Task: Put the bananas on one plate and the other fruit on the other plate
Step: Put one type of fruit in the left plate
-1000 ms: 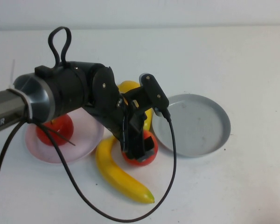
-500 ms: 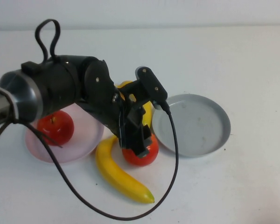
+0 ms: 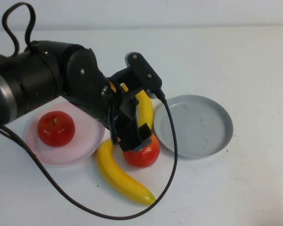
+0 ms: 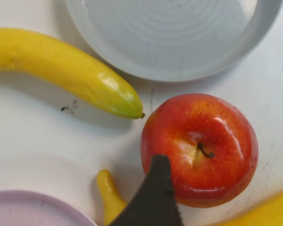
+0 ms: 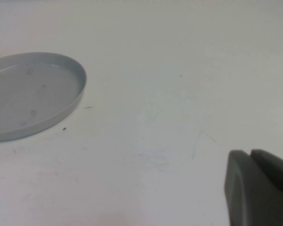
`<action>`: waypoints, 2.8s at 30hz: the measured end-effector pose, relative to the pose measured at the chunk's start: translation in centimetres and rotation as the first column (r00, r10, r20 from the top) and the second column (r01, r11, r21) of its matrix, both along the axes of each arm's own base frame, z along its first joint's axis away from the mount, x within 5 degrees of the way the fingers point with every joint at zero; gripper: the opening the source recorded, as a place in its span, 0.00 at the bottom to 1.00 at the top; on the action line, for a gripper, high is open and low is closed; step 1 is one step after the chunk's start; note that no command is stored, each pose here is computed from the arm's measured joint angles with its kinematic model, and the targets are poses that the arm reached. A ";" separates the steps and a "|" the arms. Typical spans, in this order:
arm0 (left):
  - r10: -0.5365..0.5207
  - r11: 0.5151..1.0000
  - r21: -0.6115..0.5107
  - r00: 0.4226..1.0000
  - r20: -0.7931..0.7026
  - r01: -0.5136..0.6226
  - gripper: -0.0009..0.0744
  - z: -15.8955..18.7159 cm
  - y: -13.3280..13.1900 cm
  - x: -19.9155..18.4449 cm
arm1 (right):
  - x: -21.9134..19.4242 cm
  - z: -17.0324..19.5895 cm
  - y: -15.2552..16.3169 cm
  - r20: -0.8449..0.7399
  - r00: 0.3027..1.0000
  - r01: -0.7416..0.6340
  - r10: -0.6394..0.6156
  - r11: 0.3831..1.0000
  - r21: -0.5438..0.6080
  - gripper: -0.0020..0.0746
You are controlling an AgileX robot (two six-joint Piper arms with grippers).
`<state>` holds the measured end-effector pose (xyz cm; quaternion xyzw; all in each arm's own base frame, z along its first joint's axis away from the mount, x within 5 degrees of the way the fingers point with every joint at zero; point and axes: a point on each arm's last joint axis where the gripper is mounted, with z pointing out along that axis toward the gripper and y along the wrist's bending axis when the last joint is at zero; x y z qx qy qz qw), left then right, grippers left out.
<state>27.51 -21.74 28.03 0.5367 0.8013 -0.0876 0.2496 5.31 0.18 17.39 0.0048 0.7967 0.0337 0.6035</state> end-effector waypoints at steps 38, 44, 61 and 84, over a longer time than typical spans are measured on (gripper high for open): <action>-0.019 0.998 0.067 0.999 -0.038 0.021 0.78 -6.1 -1.7 2.6 | 0.0 0.0 0.0 0.000 1.000 0.000 0.000 1.000 0.000 0.01; 0.036 0.999 0.040 0.998 -0.058 -0.034 0.78 -4.0 -0.9 1.8 | 0.0 0.0 0.0 0.000 1.000 0.000 0.000 1.000 0.000 0.01; 0.499 0.867 0.026 0.867 -0.021 -0.498 0.78 -3.4 7.5 6.9 | 0.0 0.0 0.0 0.000 1.000 0.000 0.000 1.000 0.000 0.01; 0.554 0.830 0.061 0.832 0.024 -0.554 0.90 -3.4 8.4 7.2 | 0.0 0.0 0.0 0.000 1.000 0.000 0.000 1.000 0.000 0.00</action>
